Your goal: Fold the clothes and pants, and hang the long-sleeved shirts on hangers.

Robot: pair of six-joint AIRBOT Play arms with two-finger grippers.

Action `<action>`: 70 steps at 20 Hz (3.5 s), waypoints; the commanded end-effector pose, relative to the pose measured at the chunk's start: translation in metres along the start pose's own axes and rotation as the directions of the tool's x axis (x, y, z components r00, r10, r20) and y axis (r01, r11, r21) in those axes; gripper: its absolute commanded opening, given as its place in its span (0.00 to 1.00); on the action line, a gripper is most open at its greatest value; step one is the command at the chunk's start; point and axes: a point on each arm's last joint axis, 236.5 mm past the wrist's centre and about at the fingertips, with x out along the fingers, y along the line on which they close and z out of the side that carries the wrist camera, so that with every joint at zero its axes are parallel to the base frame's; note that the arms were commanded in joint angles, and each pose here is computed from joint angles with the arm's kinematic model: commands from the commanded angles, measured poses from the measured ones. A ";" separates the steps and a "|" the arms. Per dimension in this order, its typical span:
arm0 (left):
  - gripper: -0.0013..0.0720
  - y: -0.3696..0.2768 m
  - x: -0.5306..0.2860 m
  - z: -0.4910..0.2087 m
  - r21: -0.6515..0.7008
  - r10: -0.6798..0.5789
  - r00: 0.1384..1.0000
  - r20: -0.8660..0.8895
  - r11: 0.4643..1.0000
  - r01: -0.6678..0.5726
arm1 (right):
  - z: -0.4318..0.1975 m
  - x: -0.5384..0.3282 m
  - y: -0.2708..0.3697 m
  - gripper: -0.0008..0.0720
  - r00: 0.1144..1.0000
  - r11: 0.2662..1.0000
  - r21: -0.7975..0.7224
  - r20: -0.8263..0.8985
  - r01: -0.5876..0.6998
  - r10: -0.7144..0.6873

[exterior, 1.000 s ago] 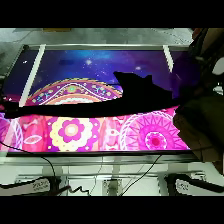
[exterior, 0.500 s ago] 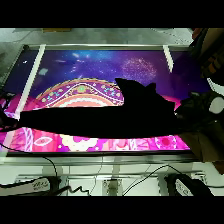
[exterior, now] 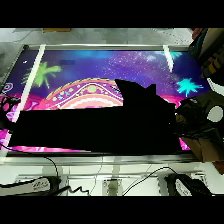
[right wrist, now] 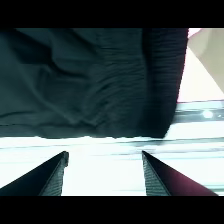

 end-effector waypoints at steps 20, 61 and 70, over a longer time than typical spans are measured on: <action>0.93 -0.086 -0.072 0.156 -0.093 0.111 0.912 0.395 0.992 -0.081 | 0.270 0.030 0.025 0.74 0.895 0.975 0.003 0.398 -0.223 0.203; 0.76 -0.379 -0.205 0.332 0.119 -0.629 0.375 0.681 0.601 0.790 | 0.270 0.081 -0.009 0.03 0.954 0.986 -0.138 0.270 -0.092 0.127; 0.76 -0.477 -0.200 0.367 0.226 -0.632 0.309 0.711 0.622 0.750 | 0.250 0.042 0.032 0.03 0.928 0.947 -0.227 0.242 -0.229 0.283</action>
